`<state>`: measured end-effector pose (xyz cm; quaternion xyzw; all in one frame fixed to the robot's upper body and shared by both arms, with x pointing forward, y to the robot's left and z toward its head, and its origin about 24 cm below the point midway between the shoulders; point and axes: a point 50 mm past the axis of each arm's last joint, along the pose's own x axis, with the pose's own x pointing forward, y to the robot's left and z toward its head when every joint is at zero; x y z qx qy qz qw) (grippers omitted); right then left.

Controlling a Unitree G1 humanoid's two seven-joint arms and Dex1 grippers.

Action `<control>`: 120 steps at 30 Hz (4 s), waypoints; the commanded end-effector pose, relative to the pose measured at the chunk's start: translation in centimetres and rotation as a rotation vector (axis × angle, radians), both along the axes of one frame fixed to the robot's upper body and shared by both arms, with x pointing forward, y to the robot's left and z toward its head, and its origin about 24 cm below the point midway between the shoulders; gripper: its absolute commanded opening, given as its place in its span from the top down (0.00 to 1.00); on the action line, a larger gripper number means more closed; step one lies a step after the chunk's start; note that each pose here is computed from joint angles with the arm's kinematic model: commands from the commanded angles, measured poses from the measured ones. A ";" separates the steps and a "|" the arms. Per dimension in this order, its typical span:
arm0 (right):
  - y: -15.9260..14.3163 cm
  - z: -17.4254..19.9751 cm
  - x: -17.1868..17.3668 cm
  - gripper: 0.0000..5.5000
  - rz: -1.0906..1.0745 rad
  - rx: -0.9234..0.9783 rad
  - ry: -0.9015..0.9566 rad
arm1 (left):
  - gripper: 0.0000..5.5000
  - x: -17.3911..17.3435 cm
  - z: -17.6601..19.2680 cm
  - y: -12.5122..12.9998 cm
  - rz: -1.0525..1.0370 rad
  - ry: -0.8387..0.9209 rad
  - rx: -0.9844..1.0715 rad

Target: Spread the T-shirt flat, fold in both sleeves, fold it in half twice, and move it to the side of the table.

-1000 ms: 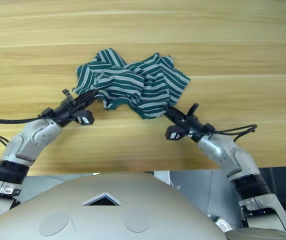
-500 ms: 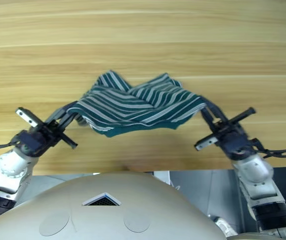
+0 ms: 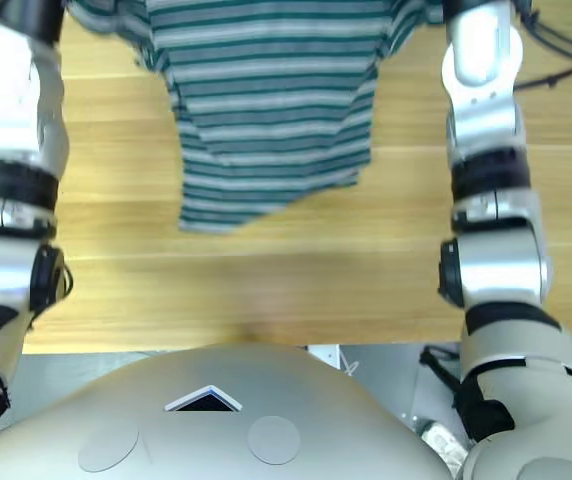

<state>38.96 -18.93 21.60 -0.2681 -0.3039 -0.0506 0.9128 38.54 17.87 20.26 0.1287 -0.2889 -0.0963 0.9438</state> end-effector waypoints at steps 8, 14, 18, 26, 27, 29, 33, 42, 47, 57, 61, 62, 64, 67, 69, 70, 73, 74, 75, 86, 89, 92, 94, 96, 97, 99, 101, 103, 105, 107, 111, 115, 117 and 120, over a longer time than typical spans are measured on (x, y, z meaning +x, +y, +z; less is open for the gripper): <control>-3.9 -8.0 -5.0 1.00 0.121 -0.337 0.060 | 1.00 -5.8 -15.1 4.2 -0.048 0.385 0.407; -6.6 -19.3 -15.6 1.00 0.568 -0.637 0.687 | 1.00 -18.1 -23.6 5.6 -0.693 0.786 0.722; -8.0 -19.4 -18.4 1.00 0.611 -0.632 0.784 | 1.00 -19.4 -23.1 7.1 -0.664 0.802 0.687; -6.7 -19.5 -21.5 1.00 0.649 -0.608 0.802 | 1.00 -20.4 -21.3 7.5 -0.555 0.709 0.613; -6.2 -19.4 -21.6 1.00 0.659 -0.599 0.790 | 1.00 -20.7 -21.4 7.3 -0.552 0.710 0.611; -5.5 -19.3 -21.8 0.95 0.673 -0.592 0.774 | 0.92 -21.2 -21.6 6.9 -0.551 0.712 0.614; -5.0 -19.0 -22.2 0.85 0.679 -0.587 0.762 | 0.83 -22.6 -21.5 5.7 -0.576 0.691 0.601; -5.4 -18.9 -24.1 0.58 0.685 -0.620 0.833 | 0.57 -26.7 -18.6 7.2 -0.611 0.738 0.392; -5.6 -18.4 -24.5 0.57 0.677 -0.632 0.829 | 0.49 -25.0 -15.7 6.8 -0.570 0.547 0.268; -3.5 -14.8 -22.3 0.57 0.765 -0.536 0.650 | 0.49 -19.6 -17.0 -2.2 -0.404 0.292 0.731; -2.5 -14.5 -21.0 0.57 0.787 -0.559 0.616 | 0.49 -19.9 -19.8 -3.1 -0.462 0.339 0.935; -2.4 -14.6 -20.9 0.57 0.790 -0.564 0.618 | 0.49 -20.4 -20.3 -2.9 -0.485 0.361 0.954; -2.1 -14.8 -20.2 0.57 0.781 -0.589 0.619 | 0.49 -22.1 -21.1 -2.5 -0.548 0.408 0.977; -1.2 -15.1 -19.3 0.57 0.780 -0.600 0.599 | 0.49 -22.5 -21.8 -1.5 -0.544 0.454 1.015; -0.6 -15.5 -18.8 0.57 0.782 -0.620 0.597 | 0.49 -22.5 -22.0 -0.9 -0.518 0.476 1.025; -0.4 -16.2 -18.7 0.57 0.777 -0.657 0.621 | 0.49 -22.9 -22.1 -0.7 -0.521 0.490 1.014; -1.1 -18.2 -18.7 0.57 0.730 -0.721 0.702 | 0.49 -24.0 -22.5 -0.8 -0.531 0.514 0.981; -1.4 -18.5 -18.8 0.57 0.713 -0.714 0.711 | 0.49 -24.0 -22.4 -0.9 -0.525 0.513 0.974; -1.5 -18.6 -19.0 0.57 0.705 -0.703 0.713 | 0.49 -23.9 -22.4 -0.8 -0.518 0.508 0.971; -1.0 -16.9 -18.4 0.57 0.701 -0.641 0.603 | 0.49 -25.9 -21.3 -1.3 -0.527 0.468 0.922; -0.8 -16.2 -17.8 0.57 0.684 -0.628 0.563 | 0.49 -25.9 -20.4 -1.3 -0.509 0.428 0.900; -0.5 -15.9 -17.7 0.57 0.692 -0.626 0.544 | 0.49 -24.0 -17.7 -1.8 -0.395 0.275 0.798; -0.2 -15.6 -17.6 0.57 0.699 -0.620 0.525 | 0.49 -22.5 -15.2 -1.5 -0.278 0.141 0.728; 0.0 -15.4 -17.6 0.57 0.699 -0.614 0.511 | 0.49 -21.6 -12.4 -0.4 -0.150 0.013 0.689; 0.1 -15.4 -17.6 0.57 0.697 -0.613 0.508 | 0.49 -21.5 -11.2 0.2 -0.087 -0.039 0.694; 0.0 -15.4 -17.3 0.57 0.681 -0.613 0.508 | 0.49 -21.9 -8.6 1.7 0.048 -0.113 0.733; 0.0 -15.5 -17.2 0.57 0.682 -0.615 0.511 | 0.49 -22.7 -8.4 4.9 0.173 -0.022 0.912; 0.0 -15.5 -17.0 0.57 0.691 -0.634 0.517 | 0.49 -24.7 -10.8 7.4 0.156 0.226 1.113; -0.3 -15.5 -16.7 0.57 0.683 -0.648 0.525 | 0.49 -27.1 -13.1 7.8 0.010 0.433 1.211; -0.4 -15.5 -16.7 0.57 0.680 -0.656 0.532 | 0.49 -28.2 -14.2 8.3 -0.075 0.555 1.273; -0.4 -15.6 -16.8 0.57 0.679 -0.664 0.531 | 0.49 -28.5 -16.4 8.6 -0.219 0.698 1.354; -0.9 -15.5 -16.9 0.57 0.676 -0.681 0.537 | 0.49 -26.5 -17.8 8.7 -0.252 0.703 1.406; -1.2 -15.6 -17.1 0.57 0.667 -0.682 0.547 | 0.49 -25.4 -18.3 8.6 -0.252 0.696 1.427; -1.4 -15.8 -17.3 0.57 0.660 -0.681 0.556 | 0.49 -23.7 -18.7 8.3 -0.215 0.661 1.439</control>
